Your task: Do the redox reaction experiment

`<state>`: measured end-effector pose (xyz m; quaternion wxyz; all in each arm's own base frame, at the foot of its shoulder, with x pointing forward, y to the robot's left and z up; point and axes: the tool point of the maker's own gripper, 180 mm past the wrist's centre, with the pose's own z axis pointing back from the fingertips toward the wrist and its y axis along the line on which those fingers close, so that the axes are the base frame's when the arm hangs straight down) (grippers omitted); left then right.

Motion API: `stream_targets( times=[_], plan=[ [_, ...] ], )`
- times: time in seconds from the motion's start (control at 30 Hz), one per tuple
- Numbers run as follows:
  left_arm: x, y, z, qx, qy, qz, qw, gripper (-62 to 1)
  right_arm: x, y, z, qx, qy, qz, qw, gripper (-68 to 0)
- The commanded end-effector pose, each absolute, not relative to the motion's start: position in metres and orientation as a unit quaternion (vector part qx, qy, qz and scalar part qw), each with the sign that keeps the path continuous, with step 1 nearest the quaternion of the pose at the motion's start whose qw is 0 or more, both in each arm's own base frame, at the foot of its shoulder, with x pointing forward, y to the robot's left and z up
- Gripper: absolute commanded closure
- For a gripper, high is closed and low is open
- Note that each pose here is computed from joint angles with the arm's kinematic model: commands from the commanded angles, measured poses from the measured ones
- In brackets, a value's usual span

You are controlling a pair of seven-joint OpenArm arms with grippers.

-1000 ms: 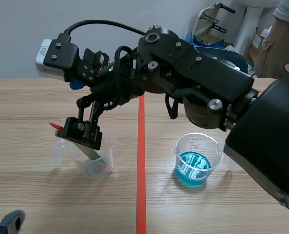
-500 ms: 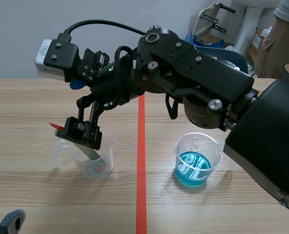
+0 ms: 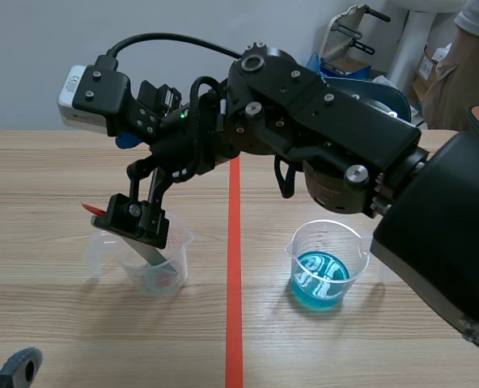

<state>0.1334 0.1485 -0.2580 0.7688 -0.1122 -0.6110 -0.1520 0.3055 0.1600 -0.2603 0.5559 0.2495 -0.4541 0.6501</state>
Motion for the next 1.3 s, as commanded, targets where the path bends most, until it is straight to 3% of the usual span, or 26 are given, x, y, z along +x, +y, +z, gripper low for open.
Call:
stream_targets(
  times=[0.0,1.27],
  plan=[
    [0.1352,0.1451,-0.2504,-0.118,-0.622,-0.145,0.760,-62.3,0.3039,0.1643,-0.2506,0.257,-0.462,0.651,0.545,-67.9],
    [0.1352,0.1451,-0.2504,-0.118,-0.622,-0.145,0.760,-62.3,0.3031,0.1652,-0.2487,0.263,-0.465,0.648,0.543,-67.9]
  ],
)
